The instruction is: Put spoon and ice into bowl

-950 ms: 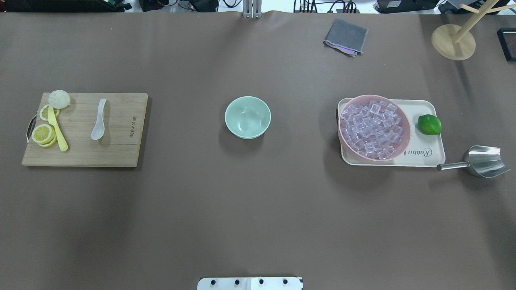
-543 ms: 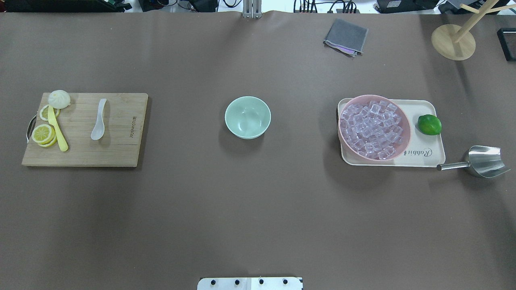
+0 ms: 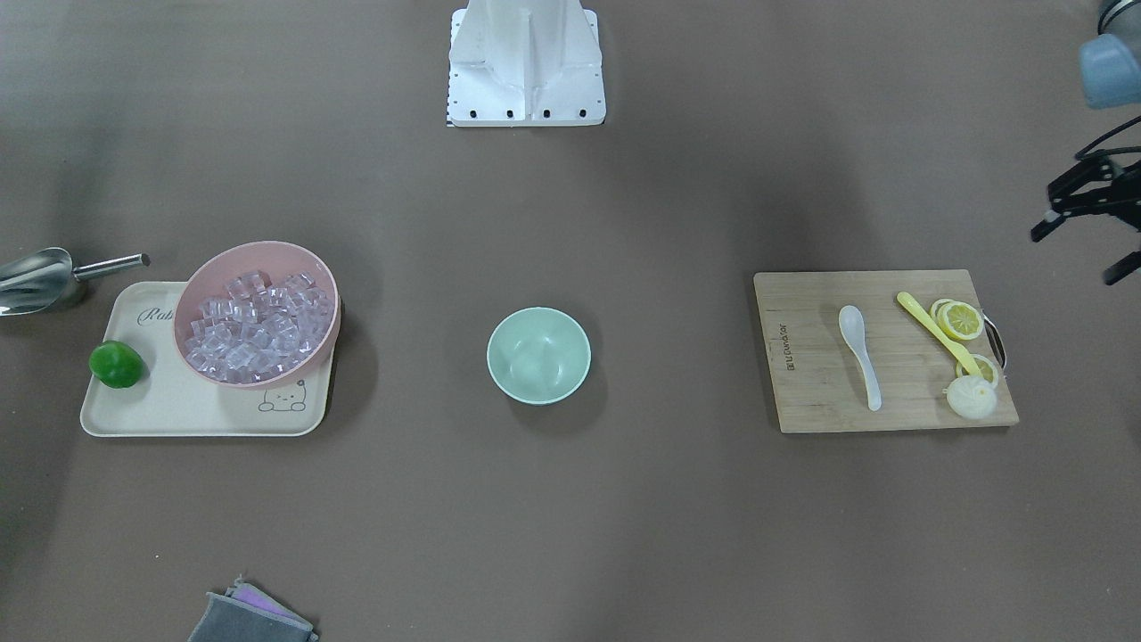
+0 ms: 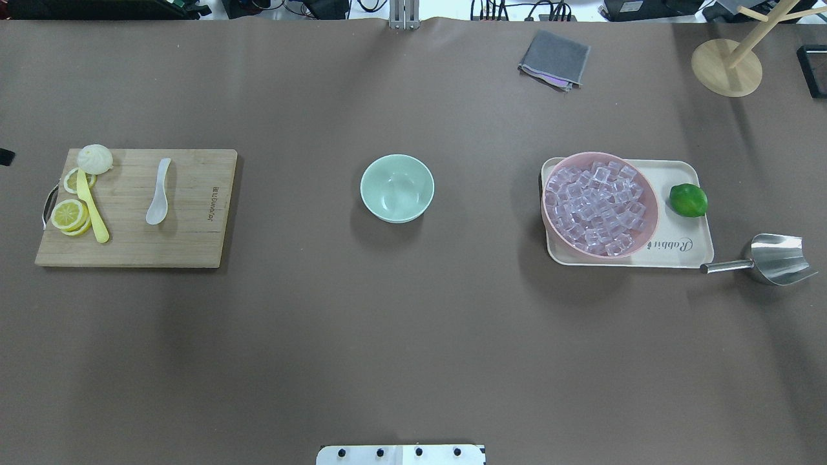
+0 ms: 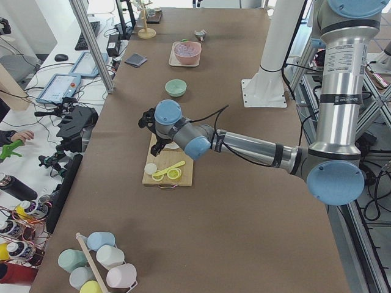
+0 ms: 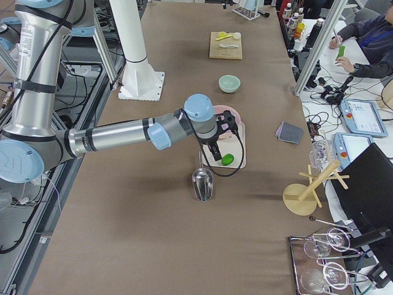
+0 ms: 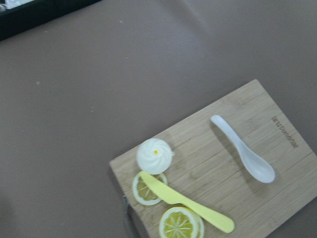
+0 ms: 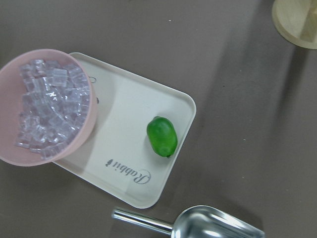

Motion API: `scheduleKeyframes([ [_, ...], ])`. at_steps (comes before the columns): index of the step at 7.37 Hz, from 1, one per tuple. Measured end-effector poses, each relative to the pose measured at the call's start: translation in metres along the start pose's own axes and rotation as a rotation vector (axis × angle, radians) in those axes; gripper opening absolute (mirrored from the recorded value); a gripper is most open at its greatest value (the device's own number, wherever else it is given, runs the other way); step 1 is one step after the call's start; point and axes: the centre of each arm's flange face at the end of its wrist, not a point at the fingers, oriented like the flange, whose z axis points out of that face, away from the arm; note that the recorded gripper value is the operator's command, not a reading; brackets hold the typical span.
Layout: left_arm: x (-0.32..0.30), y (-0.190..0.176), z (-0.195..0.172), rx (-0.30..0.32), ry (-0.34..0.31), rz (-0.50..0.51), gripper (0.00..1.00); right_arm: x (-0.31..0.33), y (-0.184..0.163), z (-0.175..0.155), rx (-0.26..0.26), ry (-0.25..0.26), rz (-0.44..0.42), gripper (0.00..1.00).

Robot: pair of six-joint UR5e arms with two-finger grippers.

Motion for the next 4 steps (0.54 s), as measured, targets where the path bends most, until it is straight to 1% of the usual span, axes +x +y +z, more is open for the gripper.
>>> scheduleKeyframes([
  [1,0.018,-0.013,0.022,-0.023,0.028,-0.050,0.99,-0.031,-0.014,0.010,-0.011,-0.019,0.041,1.00],
  [2,0.028,-0.023,0.040,-0.038,0.021,-0.104,0.99,-0.056,-0.026,0.026,-0.021,-0.002,0.079,1.00],
  [3,0.038,-0.033,0.059,-0.035,-0.028,-0.173,0.98,-0.077,-0.036,0.046,-0.020,0.051,0.117,1.00],
  [4,0.052,-0.043,0.083,-0.023,-0.087,-0.246,0.98,-0.097,-0.042,0.070,-0.004,0.122,0.148,1.00],
])
